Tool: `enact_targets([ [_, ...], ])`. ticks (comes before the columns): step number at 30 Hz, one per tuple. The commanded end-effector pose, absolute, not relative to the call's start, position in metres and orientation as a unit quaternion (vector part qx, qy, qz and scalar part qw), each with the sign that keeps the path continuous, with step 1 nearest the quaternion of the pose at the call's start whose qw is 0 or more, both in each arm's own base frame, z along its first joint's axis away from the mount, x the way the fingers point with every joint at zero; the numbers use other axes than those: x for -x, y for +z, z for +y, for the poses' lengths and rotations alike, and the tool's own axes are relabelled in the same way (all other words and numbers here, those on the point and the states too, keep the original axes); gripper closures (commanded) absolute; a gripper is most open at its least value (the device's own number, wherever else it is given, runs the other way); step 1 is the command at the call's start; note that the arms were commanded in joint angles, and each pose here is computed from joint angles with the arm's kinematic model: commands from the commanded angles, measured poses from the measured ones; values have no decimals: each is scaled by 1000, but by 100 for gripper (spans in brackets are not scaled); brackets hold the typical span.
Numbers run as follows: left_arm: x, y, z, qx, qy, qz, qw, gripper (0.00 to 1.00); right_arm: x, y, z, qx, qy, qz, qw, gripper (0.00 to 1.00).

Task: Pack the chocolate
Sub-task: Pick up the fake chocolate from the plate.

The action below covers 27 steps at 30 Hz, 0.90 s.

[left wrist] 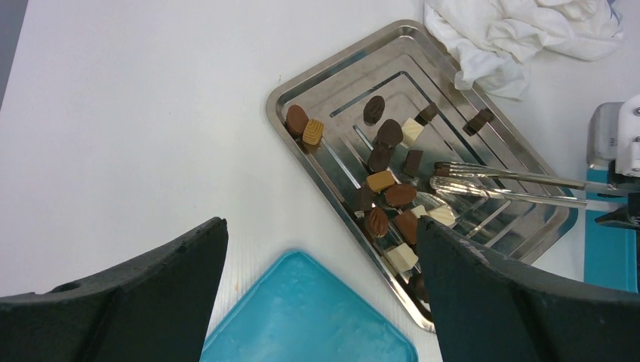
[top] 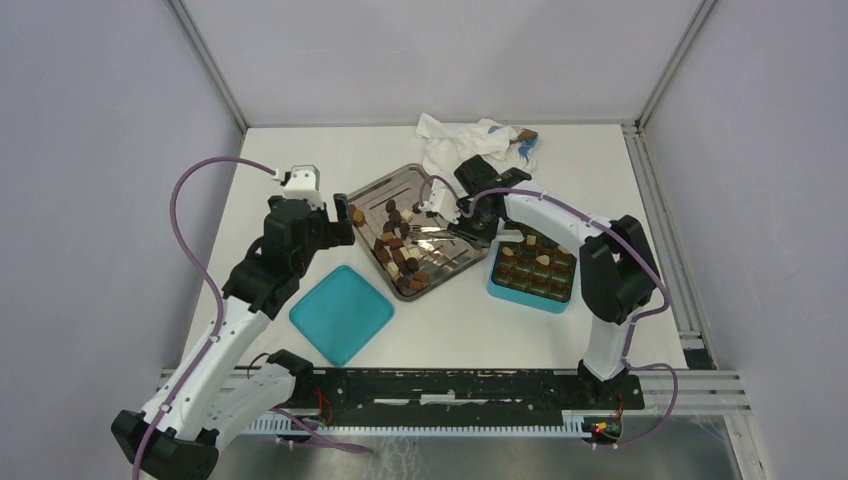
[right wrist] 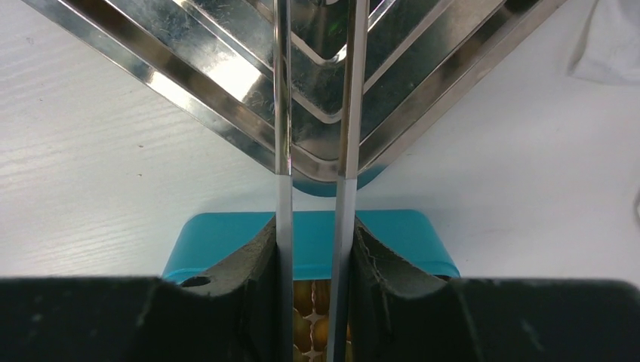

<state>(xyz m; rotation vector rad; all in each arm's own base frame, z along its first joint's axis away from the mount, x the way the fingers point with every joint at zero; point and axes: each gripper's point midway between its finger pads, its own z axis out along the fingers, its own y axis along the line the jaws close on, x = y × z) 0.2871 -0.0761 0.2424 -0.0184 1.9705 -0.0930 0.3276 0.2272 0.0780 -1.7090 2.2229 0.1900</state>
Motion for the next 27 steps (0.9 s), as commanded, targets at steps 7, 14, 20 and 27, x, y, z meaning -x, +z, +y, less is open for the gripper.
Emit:
enact_targets([
  [7,-289,254,-75,-10,-35,819,573,1,-316,140,217,591,95,760,252,95],
  [14,-289,254,-75,-11,-36,818,573,1,-301,168,162,544,116,773,304,94],
  [20,-289,253,-75,-12,-36,819,572,1,-283,170,99,496,95,805,310,94],
  [27,-289,253,-75,-11,-35,819,572,1,-255,167,34,464,58,836,287,93],
])
